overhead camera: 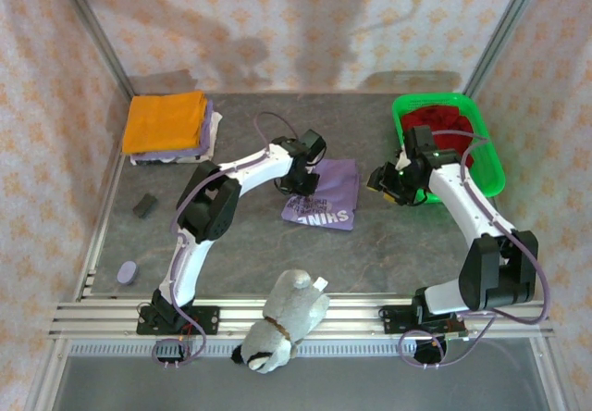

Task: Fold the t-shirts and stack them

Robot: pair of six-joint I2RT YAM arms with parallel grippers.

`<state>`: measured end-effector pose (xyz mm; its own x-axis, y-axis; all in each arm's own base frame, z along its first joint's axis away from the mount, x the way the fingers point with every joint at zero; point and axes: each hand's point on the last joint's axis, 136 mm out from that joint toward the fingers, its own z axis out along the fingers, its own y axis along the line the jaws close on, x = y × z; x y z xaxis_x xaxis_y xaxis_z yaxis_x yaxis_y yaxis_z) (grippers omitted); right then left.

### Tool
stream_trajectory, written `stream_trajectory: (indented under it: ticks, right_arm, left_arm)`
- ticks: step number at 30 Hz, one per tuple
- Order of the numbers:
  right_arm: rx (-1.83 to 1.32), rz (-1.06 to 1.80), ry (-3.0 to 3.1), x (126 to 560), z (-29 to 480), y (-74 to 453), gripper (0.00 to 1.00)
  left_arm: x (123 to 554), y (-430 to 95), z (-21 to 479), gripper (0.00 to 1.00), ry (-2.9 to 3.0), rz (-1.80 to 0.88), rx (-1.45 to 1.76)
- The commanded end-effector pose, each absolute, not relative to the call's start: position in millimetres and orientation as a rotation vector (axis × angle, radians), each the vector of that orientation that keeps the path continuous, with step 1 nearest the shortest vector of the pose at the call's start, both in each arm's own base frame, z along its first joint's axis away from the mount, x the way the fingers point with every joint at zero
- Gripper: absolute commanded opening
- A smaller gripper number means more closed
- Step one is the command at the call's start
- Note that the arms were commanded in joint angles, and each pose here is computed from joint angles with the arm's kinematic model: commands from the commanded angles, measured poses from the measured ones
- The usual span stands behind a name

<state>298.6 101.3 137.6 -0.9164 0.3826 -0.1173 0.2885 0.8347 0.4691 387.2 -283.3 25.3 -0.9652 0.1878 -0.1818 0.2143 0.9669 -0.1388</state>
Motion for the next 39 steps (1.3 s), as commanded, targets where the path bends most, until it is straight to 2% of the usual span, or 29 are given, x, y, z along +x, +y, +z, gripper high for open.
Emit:
stream_trajectory:
  ticks: [1,6,12,16,31,33,39]
  right_arm:
    - [0.500,0.665,2.804,287.2,145.7,97.9,0.51]
    - [0.508,0.733,2.795,281.8,146.5,104.1,0.52]
    - [0.547,0.805,2.724,283.5,151.9,109.2,0.64]
    - [0.558,0.849,2.711,288.3,154.0,113.8,0.68]
    - [0.509,0.884,2.686,305.0,175.0,119.8,0.92]
    - [0.507,0.893,2.696,304.9,174.3,121.2,0.98]
    - [0.467,0.896,2.686,303.4,182.3,123.7,0.99]
  left_arm:
    - [377.1,-261.5,10.9,0.00,3.041,-0.144,0.303]
    - [409.9,-212.2,67.4,0.00,2.894,0.321,0.405]
    - [434.8,-179.1,101.6,0.00,2.802,0.547,0.453]
    - [451.3,-154.8,122.8,0.00,2.727,0.704,0.464]
    - [505.0,-100.0,211.3,0.00,2.543,0.752,0.438]
    - [512.3,-91.1,222.5,0.00,2.526,0.734,0.417]
    - [524.9,-61.3,249.6,0.00,2.502,0.625,0.337]
